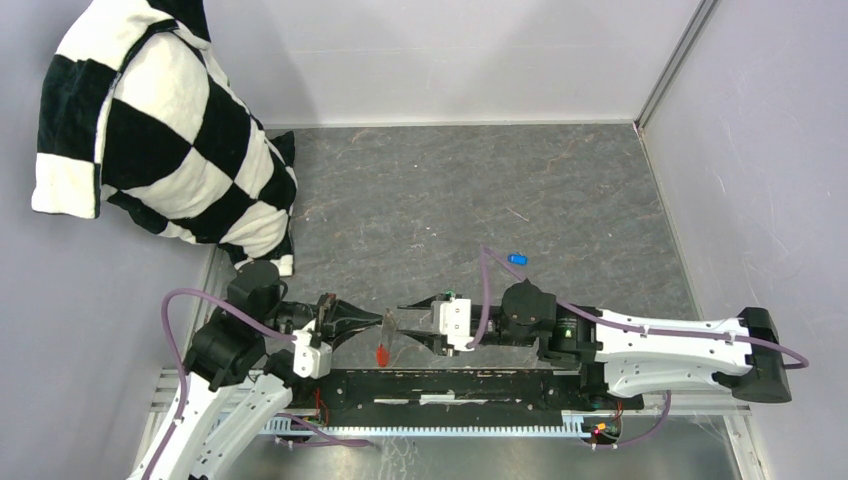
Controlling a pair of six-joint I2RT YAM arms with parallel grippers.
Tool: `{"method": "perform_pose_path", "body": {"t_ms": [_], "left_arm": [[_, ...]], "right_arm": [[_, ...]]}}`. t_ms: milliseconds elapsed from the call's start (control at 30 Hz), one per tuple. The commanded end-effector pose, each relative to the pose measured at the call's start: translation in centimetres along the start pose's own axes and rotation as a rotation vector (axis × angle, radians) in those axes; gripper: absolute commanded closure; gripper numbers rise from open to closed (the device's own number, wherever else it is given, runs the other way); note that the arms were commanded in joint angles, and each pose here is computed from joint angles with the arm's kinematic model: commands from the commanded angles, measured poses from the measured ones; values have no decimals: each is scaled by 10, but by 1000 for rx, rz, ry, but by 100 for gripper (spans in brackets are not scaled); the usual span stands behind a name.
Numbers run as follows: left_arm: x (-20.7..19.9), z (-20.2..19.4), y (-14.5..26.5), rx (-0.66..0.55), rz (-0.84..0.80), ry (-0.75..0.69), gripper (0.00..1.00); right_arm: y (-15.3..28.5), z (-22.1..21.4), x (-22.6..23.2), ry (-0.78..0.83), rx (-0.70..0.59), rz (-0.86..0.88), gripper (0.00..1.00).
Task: Put the keys on the keyring
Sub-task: Pick up the keyring from the center of the board.
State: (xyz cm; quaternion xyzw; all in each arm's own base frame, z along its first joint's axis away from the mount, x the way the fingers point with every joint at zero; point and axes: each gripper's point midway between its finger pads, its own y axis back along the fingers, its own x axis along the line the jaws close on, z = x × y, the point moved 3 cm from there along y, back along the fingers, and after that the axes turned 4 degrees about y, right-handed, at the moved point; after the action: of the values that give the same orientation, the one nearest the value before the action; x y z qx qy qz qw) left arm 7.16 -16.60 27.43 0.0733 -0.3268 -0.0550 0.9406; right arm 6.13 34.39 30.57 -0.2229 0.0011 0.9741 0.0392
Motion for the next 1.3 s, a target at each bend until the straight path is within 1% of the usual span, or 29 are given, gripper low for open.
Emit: {"method": "perform_pose_path", "body": {"t_ms": [0,167,367,533,667,800,933,967,1033,1100,1133,1167,1200,1267], "left_arm": [[10,10,1,-13,4,-47,98],[18,19,0,-36,9,53,98],[24,30,-2,-87,28,132,98],[26,36,-3,-119,23,195,98],[24,38,-4,-130,9,210,98],[26,38,-4,-133,11,202,98],[28,38,-4,-131,22,204,98],[29,37,-4,-127,29,214,98],[30,29,-5,-102,55,250,98],[35,17,-4,-55,110,288,98],[35,11,-5,-37,132,309,98],[36,4,-5,-18,150,330,98],[36,-1,-5,-3,161,345,98],[35,-9,-6,17,179,374,98]], "right_arm": [[-8,10,-2,21,10,33,56],[-13,14,-5,26,-3,22,58],[-8,21,-13,24,-36,-33,62],[-1,26,-21,10,-68,-90,68],[1,31,-22,-4,-104,-107,69],[-3,30,-18,-10,-104,-80,67],[-3,24,-19,-30,-73,-93,61],[0,23,-22,-45,-62,-119,59],[10,7,-34,-88,-1,-231,53],[27,-24,-51,-188,103,-404,44],[35,-39,-58,-273,147,-477,37],[43,-59,-64,-348,203,-529,34],[49,-77,-66,-436,245,-565,32],[61,-116,-63,-549,329,-592,32]]}}
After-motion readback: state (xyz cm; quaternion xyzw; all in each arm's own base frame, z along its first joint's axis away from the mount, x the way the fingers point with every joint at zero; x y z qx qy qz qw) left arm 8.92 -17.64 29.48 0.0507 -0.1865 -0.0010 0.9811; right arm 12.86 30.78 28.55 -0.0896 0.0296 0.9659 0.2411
